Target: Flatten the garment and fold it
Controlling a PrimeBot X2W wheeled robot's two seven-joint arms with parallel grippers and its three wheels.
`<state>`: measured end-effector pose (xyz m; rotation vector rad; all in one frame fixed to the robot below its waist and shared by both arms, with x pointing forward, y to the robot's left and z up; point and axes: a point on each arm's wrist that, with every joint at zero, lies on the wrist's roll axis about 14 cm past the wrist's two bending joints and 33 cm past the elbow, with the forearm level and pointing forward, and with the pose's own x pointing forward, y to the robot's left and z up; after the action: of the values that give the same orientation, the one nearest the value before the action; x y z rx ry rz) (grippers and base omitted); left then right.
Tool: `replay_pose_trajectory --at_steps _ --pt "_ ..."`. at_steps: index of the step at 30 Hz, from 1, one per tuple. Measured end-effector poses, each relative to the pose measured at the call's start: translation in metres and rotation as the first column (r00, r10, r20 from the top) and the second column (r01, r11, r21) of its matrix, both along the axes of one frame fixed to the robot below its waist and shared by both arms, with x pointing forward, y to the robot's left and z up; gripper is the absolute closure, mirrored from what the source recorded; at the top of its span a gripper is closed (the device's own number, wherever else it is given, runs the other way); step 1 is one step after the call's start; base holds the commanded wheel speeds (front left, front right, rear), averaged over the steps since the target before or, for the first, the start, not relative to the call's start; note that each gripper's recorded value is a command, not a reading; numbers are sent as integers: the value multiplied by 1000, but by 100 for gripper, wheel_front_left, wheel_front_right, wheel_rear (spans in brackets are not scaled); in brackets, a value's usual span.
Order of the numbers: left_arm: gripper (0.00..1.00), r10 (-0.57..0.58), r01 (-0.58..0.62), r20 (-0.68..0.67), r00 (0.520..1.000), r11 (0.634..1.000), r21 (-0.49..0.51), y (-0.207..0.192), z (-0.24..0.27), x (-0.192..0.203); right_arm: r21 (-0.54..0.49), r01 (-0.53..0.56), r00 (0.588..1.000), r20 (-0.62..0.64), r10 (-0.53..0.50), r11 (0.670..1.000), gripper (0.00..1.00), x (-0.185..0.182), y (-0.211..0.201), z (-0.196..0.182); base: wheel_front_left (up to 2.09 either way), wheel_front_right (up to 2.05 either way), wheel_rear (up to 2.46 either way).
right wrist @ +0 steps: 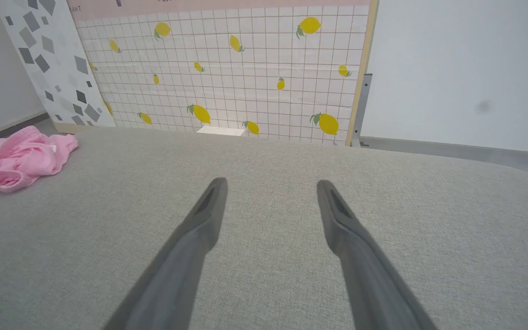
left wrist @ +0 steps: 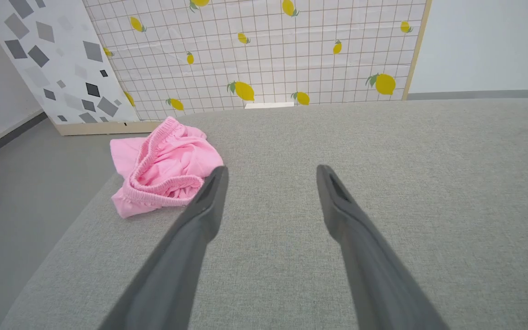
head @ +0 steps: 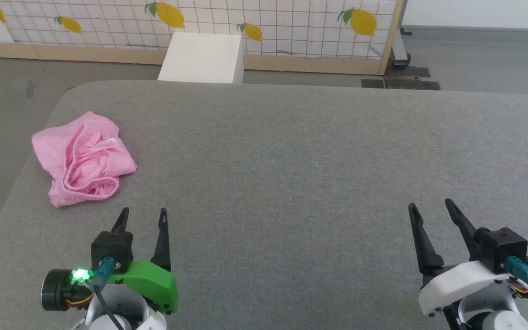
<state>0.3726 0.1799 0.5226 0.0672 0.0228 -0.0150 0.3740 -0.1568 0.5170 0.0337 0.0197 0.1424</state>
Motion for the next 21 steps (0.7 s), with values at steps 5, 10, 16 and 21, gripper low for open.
replay_pose_trajectory --at_steps 5,10,16,21 --pt "0 23 -23 -10 1000 1000 11 10 -1 -5 6 -39 999 0 39 999 0 4 13 0 0 0 0" --pt "0 62 -62 -11 998 998 21 24 -2 -13 18 -88 996 0 88 996 0 9 30 0 0 0 0" --pt "0 124 -124 -9 992 992 36 44 -1 -25 29 -158 987 0 158 987 0 15 55 1 0 0 0" --pt "0 188 -187 -12 982 981 46 63 -2 -39 23 -240 971 1 240 970 0 17 82 2 0 0 0"
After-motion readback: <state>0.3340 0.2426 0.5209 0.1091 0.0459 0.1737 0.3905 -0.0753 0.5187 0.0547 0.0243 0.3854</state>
